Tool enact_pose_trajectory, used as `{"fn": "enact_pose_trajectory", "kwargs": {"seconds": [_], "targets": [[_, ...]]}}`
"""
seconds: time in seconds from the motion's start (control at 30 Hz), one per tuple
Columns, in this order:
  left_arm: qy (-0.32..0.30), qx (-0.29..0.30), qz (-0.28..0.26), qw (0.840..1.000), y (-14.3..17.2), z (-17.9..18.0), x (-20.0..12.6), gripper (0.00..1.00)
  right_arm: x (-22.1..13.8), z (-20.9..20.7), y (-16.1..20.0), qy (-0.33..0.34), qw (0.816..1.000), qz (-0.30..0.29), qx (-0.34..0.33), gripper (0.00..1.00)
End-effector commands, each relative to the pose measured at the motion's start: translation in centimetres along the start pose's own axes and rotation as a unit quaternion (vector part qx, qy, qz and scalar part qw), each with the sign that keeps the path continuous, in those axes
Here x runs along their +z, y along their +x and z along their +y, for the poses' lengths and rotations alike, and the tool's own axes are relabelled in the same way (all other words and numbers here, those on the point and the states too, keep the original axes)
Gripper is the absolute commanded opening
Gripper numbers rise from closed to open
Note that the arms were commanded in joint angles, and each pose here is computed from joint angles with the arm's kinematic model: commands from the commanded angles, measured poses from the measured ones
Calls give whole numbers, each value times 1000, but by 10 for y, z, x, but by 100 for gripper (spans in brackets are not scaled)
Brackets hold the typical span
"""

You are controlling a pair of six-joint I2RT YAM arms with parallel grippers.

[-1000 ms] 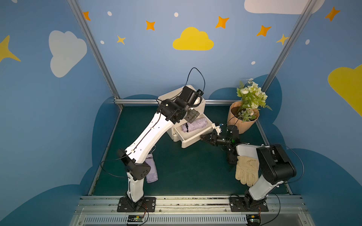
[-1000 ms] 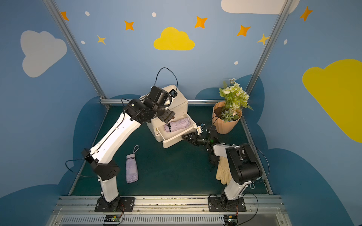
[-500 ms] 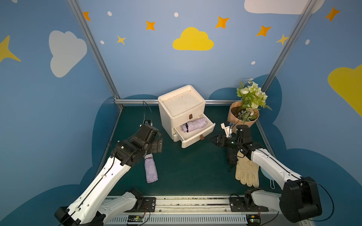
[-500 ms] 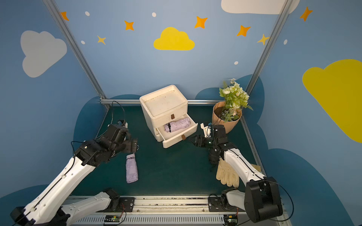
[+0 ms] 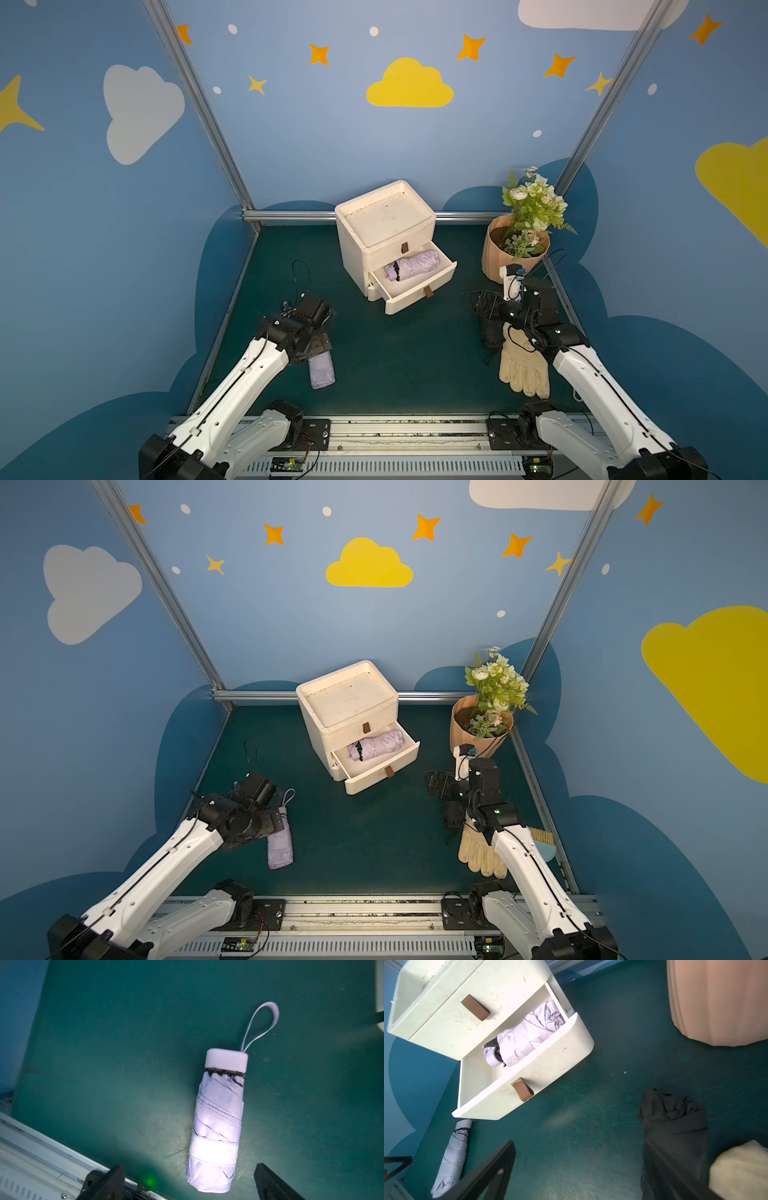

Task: Place the umbrella in the drawer by color
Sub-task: Pick up the umbrella from the center of the board.

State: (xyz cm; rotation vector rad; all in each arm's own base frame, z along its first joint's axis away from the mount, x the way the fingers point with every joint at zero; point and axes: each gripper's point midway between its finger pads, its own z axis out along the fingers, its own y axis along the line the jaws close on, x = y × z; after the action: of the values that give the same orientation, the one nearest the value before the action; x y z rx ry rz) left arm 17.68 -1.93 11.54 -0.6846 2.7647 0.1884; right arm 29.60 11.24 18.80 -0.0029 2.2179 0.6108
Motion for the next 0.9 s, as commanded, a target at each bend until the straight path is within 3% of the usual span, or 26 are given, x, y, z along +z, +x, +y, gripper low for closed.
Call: {"fn": "enact_pose_trajectory", "kwargs": {"seconds": [0.0,0.13,0.37,0.6,0.67,0.87], "targets": [[9,-26,55,998,13,-9,18,100,-1,-12,6,24,1000,6,-1,98],[5,-16,83,996,21,-17,37,100,2,-12,9,20,1000,16,5,98],[51,-4,95,994,17,-45,61,100,6,-11,12,13,1000,23,16,98],[49,20,147,988,30,-55,88,99,6,-12,12,16,999,22,15,98],[40,28,153,987,30,-55,93,95,6,-13,11,16,999,23,17,98],[28,41,162,985,32,-54,101,70,6,-14,12,18,999,23,19,98]]}}
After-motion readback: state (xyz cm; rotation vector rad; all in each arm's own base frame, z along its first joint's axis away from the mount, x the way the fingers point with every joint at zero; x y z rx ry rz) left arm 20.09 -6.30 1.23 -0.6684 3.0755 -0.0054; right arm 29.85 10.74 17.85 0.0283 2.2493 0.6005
